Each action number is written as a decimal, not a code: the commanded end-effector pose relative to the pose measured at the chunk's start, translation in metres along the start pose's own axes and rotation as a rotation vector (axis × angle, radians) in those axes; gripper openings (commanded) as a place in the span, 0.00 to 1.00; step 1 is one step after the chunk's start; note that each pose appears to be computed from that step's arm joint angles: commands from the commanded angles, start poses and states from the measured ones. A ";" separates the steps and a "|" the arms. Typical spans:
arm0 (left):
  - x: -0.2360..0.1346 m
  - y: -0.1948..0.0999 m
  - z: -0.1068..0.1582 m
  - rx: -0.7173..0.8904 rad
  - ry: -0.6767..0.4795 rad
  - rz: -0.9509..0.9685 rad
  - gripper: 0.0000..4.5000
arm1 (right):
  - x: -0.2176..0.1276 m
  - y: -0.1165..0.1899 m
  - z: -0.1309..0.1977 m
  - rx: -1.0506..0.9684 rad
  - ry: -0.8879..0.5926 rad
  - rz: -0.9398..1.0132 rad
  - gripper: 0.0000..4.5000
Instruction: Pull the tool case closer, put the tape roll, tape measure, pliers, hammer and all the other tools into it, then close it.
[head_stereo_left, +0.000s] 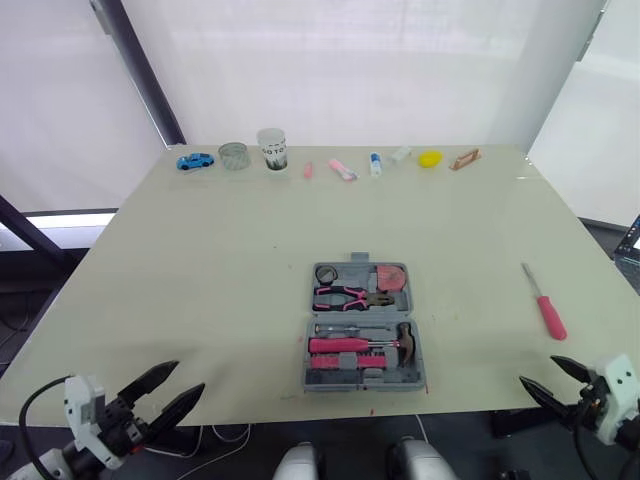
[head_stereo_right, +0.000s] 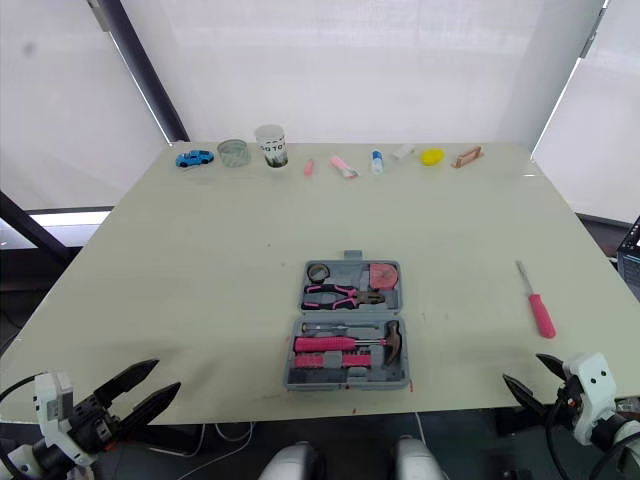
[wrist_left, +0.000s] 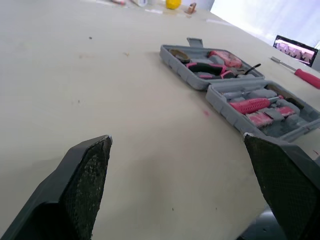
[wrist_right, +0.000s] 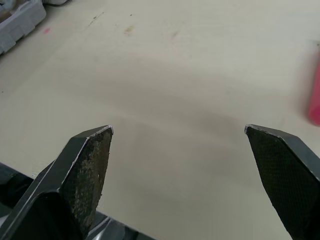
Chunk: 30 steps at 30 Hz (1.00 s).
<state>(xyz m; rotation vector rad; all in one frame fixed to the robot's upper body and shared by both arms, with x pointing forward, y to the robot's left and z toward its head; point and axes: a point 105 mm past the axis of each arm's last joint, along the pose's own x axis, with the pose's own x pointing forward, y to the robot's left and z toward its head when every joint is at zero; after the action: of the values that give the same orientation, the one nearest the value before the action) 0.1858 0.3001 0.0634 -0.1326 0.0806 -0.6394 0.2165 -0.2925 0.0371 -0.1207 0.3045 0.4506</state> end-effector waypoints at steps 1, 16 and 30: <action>0.019 -0.011 0.024 0.054 -0.040 -0.098 1.00 | 0.008 -0.011 0.034 -0.043 -0.085 -0.036 0.99; 0.086 -0.083 0.093 0.185 -0.097 -0.628 1.00 | 0.066 -0.099 0.058 0.001 0.198 -0.454 0.99; 0.096 -0.106 0.119 0.229 -0.145 -0.703 1.00 | 0.090 -0.111 0.046 0.142 0.298 -0.528 0.58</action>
<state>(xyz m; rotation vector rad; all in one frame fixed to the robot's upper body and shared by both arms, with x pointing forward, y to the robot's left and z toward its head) 0.2184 0.1720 0.1855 -0.0021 -0.1604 -1.3235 0.3548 -0.3409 0.0516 -0.1221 0.5885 -0.0933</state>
